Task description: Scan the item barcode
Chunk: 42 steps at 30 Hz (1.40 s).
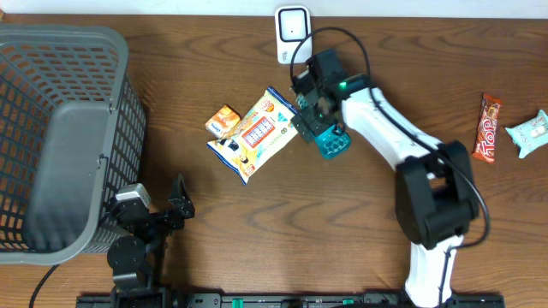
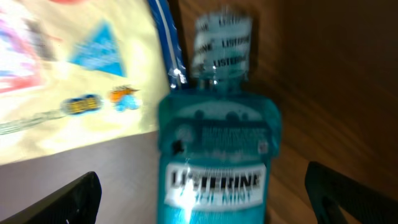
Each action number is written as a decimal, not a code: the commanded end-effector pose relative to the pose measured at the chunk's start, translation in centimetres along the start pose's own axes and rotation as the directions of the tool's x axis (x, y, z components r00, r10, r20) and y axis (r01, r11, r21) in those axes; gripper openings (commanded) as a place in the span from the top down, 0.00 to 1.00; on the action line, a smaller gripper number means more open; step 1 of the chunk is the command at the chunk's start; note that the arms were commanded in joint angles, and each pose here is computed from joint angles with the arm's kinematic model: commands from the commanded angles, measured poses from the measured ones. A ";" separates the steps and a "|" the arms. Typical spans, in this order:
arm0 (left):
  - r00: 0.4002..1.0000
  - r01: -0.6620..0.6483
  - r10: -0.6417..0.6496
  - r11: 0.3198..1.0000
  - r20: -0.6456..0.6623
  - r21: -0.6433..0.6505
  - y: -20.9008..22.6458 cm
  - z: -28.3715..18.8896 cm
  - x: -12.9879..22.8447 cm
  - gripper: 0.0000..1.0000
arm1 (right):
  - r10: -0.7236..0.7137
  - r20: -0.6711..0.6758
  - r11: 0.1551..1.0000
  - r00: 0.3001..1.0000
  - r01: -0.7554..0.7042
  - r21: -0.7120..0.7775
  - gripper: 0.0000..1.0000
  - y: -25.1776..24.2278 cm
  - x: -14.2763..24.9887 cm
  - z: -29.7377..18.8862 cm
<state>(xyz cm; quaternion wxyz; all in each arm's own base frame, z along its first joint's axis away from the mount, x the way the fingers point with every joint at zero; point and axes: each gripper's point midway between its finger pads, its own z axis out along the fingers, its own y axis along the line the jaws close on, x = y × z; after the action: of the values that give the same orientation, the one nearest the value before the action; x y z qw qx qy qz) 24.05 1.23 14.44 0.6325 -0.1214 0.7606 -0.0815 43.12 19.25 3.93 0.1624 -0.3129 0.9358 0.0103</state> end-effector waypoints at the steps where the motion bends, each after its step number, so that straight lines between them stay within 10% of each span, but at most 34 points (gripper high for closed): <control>1: 1.000 0.000 0.000 1.000 -0.031 -0.013 0.4 0.2 1.3 0.02 | -0.015 -0.072 0.997 0.997 0.021 0.078 0.01 -1.0 1.5 2.5; 16: 1.000 0.000 0.000 1.000 -0.031 -0.013 0.4 0.2 1.3 0.02 | 0.005 0.060 0.998 0.998 -0.008 0.061 0.01 -0.9 -1.6 4.1; 42: 1.000 0.000 0.000 1.000 -0.031 -0.013 0.4 0.2 1.3 0.02 | 0.068 0.012 0.997 0.998 -0.067 -0.046 0.65 0.0 -2.5 2.5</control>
<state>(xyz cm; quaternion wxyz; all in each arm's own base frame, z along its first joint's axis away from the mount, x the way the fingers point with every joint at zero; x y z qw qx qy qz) 24.05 1.23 14.44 0.6325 -0.1214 0.7606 -0.0815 44.92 20.41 0.76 0.1534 -0.2931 0.9433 0.0276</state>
